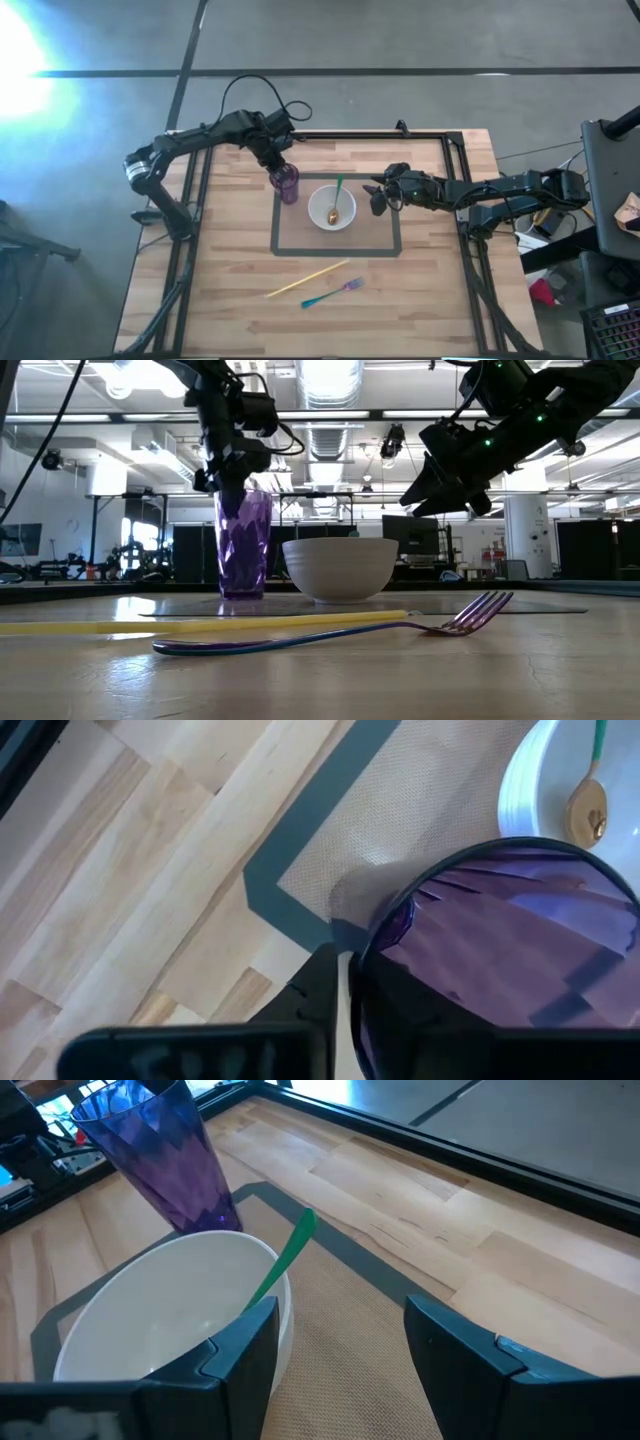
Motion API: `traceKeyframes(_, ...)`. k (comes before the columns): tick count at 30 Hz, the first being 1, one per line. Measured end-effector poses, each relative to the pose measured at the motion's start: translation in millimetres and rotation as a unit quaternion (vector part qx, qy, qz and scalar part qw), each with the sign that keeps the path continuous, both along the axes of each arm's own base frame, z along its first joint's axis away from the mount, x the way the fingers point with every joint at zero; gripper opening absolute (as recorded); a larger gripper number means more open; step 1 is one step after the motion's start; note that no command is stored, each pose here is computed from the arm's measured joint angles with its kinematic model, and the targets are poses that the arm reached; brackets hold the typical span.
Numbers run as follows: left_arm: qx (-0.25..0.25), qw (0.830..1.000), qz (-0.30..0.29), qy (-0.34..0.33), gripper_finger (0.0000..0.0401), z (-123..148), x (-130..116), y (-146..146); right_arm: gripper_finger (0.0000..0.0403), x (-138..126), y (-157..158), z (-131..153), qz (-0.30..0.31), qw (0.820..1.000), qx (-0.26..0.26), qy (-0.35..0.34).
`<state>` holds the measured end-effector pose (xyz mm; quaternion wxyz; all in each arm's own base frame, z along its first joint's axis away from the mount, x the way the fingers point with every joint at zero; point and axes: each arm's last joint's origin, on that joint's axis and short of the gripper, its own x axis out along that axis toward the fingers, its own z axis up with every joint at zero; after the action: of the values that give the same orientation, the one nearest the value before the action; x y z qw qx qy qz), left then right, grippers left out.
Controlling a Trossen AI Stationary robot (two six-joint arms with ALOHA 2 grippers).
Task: Pick & Place Utensil
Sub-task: Put the purple glass on the top left of the white bowl on the brown placemat, then put the yellow straw into the purple glass on the brown placemat
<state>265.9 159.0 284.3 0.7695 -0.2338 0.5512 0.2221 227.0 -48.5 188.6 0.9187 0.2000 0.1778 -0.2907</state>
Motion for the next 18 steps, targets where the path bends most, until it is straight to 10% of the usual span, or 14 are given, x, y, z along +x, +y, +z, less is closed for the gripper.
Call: traceKeyframes(18, 0.007, 1.000, 0.000, -0.012, 0.0165, 8.6, 1.6, 1.1, 0.0210, 0.0, 0.0, 0.0, 0.000, 1.000, 0.000, 0.000)
